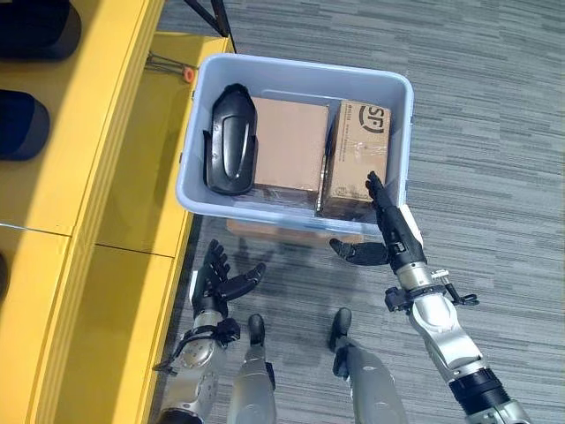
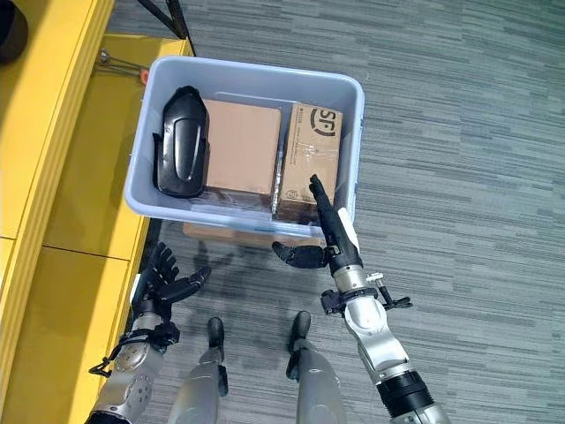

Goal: Move parts from the plastic box to the shelf.

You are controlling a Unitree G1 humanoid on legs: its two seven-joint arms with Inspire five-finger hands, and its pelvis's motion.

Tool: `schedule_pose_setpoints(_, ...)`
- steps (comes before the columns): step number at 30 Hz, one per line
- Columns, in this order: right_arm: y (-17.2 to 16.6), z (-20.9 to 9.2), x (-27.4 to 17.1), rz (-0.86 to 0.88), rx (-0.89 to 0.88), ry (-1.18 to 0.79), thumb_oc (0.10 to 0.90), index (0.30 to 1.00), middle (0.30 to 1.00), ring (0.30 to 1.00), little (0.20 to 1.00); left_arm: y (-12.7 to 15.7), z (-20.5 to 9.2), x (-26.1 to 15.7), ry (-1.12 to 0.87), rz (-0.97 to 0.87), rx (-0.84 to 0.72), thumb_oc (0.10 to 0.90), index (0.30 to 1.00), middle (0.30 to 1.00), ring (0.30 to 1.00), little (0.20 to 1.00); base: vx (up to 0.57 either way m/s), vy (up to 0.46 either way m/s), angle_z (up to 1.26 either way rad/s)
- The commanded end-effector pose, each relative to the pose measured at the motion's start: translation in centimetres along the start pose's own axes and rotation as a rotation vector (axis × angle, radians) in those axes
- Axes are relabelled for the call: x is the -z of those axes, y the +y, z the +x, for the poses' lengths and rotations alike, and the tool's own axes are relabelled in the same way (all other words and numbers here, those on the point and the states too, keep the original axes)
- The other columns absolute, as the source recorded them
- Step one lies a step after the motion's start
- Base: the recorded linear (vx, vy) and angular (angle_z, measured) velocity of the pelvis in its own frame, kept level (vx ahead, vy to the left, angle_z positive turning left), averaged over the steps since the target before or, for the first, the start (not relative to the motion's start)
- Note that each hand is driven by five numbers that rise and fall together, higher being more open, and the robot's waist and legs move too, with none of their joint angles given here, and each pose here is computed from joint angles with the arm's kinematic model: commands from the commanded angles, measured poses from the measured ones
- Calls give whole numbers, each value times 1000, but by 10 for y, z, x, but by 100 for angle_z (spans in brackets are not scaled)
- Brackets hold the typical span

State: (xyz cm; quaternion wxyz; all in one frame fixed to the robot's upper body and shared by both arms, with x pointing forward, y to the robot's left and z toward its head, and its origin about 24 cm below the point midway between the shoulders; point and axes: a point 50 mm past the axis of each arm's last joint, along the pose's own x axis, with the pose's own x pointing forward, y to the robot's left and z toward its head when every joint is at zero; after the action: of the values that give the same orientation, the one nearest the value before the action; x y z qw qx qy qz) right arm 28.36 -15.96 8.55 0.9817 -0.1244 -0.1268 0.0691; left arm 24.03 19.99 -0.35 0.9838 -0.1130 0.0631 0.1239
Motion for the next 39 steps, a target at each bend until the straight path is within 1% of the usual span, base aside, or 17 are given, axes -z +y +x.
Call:
schedule_pose_setpoints(1, 3, 5, -38, 50, -6, -226, 900, 1000, 1000, 1000, 1000, 0, 4, -37, -191, -52, 5, 900, 1000, 1000, 1000, 1000, 81, -162, 8)
schedule_pose_setpoints(7, -3, 1, -37, 44, 24, -227, 900, 1000, 1000, 1000, 1000, -3, 5, -42, -209, -56, 13, 900, 1000, 1000, 1000, 1000, 66, -229, 14)
schedule_pose_setpoints(10, -5, 0, -34, 28, 41, -217, 900, 1000, 1000, 1000, 1000, -5, 5, -42, -208, -53, 18, 900, 1000, 1000, 1000, 1000, 93, -38, 12)
schedule_pose_setpoints(14, -12, -3, -28, 20, 95, -198, 900, 1000, 1000, 1000, 1000, -1, 9, -40, -205, -25, -16, 900, 1000, 1000, 1000, 1000, 264, 199, -5)
schedule_pose_setpoints(20, -8, -7, -25, 33, 91, -188, 900, 1000, 1000, 1000, 1000, 3, 9, -40, -211, -38, -41, 900, 1000, 1000, 1000, 1000, 165, 225, -65)
schedule_pose_setpoints(23, -5, -9, -24, 52, 89, -176, 900, 1000, 1000, 1000, 1000, 2, 10, -45, -226, -9, -22, 900, 1000, 1000, 1000, 1000, 209, 329, -72)
schedule_pose_setpoints(28, -3, -7, -24, 48, 96, -169, 900, 1000, 1000, 1000, 1000, 1, 15, -52, -246, 10, -11, 900, 1000, 1000, 1000, 1000, 103, 239, 3)
schedule_pose_setpoints(32, -2, -7, -25, 56, 99, -171, 900, 1000, 1000, 1000, 1000, -1, 17, -57, -261, 17, -4, 900, 1000, 1000, 1000, 1000, 59, 134, 1)
schedule_pose_setpoints(39, -8, -4, -31, 20, 110, -196, 900, 1000, 1000, 1000, 1000, -4, 18, -59, -266, 25, 17, 900, 1000, 1000, 1000, 1000, 34, 77, 2)
